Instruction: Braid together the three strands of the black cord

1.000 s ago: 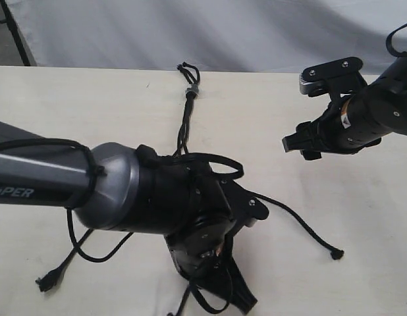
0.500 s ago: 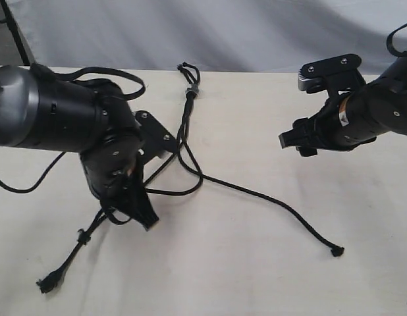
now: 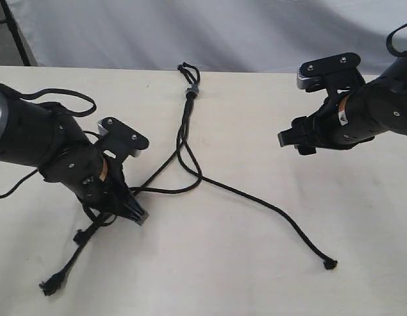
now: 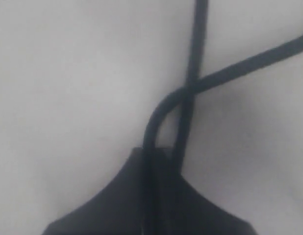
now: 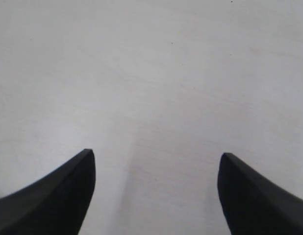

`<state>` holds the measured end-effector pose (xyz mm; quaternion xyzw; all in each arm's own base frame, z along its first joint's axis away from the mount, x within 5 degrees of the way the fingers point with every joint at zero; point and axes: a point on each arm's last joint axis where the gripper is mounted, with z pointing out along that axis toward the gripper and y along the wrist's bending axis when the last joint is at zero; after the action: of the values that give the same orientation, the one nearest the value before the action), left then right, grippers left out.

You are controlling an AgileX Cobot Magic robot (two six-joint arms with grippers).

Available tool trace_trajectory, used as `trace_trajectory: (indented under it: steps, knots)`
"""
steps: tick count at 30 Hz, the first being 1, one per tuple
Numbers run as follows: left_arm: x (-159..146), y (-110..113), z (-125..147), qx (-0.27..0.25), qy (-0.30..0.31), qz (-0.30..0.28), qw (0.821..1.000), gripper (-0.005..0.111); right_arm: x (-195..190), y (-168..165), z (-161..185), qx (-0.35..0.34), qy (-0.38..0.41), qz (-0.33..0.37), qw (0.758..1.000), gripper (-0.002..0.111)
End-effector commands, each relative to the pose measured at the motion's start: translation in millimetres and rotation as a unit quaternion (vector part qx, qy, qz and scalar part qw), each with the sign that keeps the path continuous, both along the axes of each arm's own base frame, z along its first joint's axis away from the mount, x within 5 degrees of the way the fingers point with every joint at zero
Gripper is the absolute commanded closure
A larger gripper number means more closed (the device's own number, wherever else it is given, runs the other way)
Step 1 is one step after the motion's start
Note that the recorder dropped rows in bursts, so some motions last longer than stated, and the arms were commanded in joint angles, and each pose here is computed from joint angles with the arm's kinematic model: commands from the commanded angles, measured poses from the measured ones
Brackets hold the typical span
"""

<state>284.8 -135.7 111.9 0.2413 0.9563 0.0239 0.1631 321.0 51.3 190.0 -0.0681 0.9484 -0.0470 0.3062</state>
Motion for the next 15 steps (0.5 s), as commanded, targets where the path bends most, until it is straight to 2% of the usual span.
trace_trajectory:
  steps: [1,4,7,9,12,15]
  knots:
    - [-43.1,-42.4,-14.2,-0.035,0.089,-0.017,0.995,0.106,-0.3,-0.5,1.7,0.006,-0.008,0.000,1.000,0.042]
    - [-66.9,-78.6,-2.0,-0.059,0.062,-0.104,0.991,0.106,-0.3,-0.5,1.7,0.006,-0.008,0.000,1.000,0.042]
    - [-72.6,-88.5,17.1,-0.069,0.023,-0.145,0.987,0.106,-0.3,-0.5,1.7,0.006,-0.008,0.000,1.000,0.042]
    - [-65.8,-79.2,30.6,-0.077,0.008,-0.123,0.989,0.106,-0.3,-0.5,1.7,0.006,-0.008,0.000,1.000,0.042]
    - [-49.1,-50.8,48.4,-0.080,-0.005,-0.071,0.994,0.106,-1.6,-0.7,0.1,0.006,-0.006,0.000,1.000,0.042]
    - [-35.7,-21.0,54.2,-0.080,-0.014,-0.022,0.996,0.106,-1.9,-0.7,-0.4,0.006,-0.005,0.000,1.000,0.042]
